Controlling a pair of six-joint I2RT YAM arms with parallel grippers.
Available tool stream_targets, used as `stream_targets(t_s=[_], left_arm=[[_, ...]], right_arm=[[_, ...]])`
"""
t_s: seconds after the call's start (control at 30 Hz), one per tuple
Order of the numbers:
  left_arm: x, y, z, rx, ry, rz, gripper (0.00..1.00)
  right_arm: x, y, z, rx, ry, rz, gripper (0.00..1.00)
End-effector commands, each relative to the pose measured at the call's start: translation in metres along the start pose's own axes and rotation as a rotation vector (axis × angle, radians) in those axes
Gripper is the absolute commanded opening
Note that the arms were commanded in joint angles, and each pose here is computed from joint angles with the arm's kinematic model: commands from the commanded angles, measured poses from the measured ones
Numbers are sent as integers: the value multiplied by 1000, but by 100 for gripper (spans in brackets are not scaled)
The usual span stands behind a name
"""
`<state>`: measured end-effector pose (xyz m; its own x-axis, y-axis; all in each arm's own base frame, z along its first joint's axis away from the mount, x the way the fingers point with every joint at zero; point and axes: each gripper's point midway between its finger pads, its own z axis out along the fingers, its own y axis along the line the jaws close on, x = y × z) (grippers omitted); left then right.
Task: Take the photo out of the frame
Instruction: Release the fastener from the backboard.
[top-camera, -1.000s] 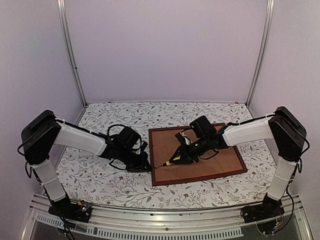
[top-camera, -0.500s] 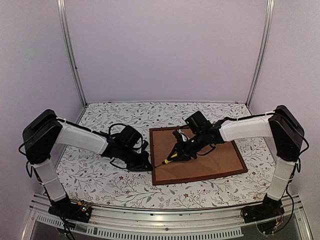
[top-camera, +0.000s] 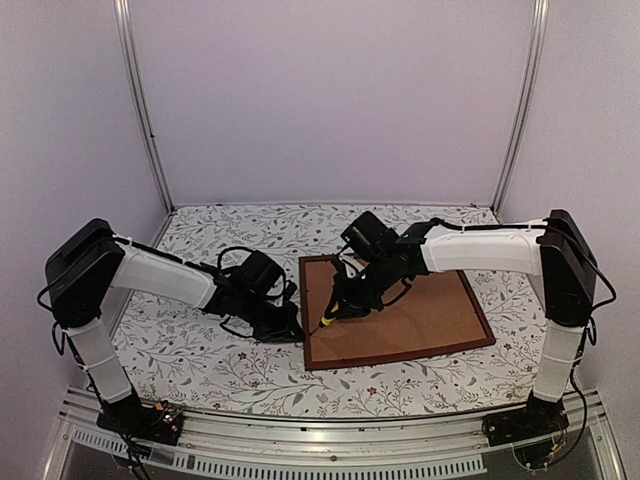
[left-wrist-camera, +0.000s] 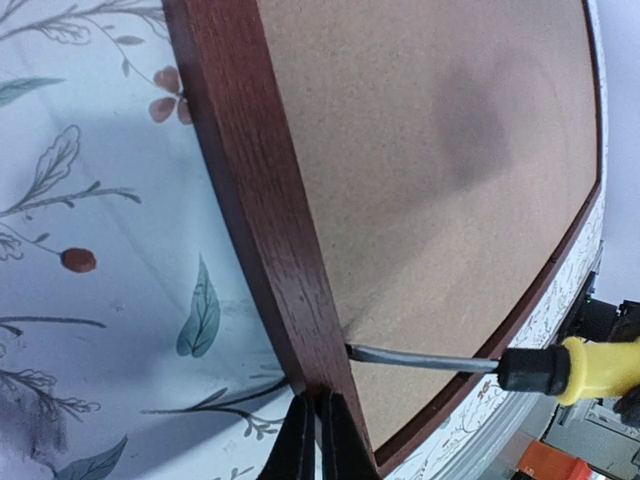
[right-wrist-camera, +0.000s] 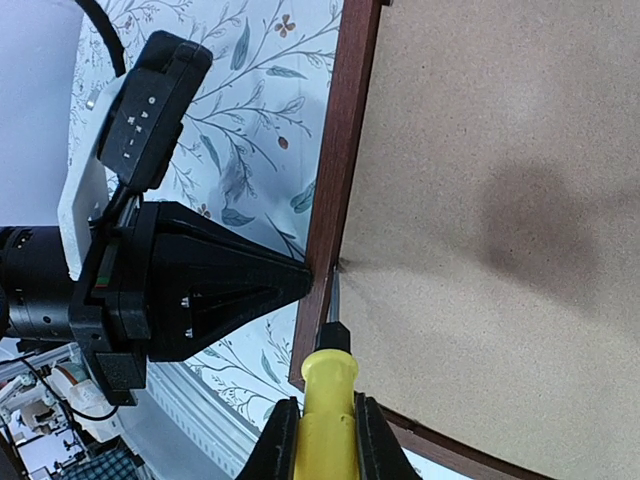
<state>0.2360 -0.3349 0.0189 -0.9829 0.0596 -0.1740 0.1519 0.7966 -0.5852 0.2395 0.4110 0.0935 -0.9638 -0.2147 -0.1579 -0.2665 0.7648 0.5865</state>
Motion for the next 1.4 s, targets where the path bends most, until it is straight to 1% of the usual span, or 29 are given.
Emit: stream_targets(t_s=[0.0, 0.23, 0.33, 0.37, 0.7, 1.03, 1.37], left_arm=[[31, 17, 30, -63, 70, 31, 4], [38, 13, 32, -38, 71, 36, 3], [42, 14, 32, -33, 80, 34, 1], [38, 9, 33, -8, 60, 44, 1], [43, 7, 31, 38, 46, 59, 1], [48, 8, 29, 65, 39, 68, 1], [47, 6, 28, 77, 32, 79, 1]], right_arm=[[34, 32, 54, 0, 54, -118, 0], [45, 53, 71, 55, 55, -142, 0], [48, 57, 77, 92, 55, -149, 0], [47, 58, 78, 103, 51, -151, 0], [55, 77, 96, 189, 59, -174, 0], [66, 95, 118, 202, 87, -192, 0], [75, 110, 137, 165, 135, -220, 0]])
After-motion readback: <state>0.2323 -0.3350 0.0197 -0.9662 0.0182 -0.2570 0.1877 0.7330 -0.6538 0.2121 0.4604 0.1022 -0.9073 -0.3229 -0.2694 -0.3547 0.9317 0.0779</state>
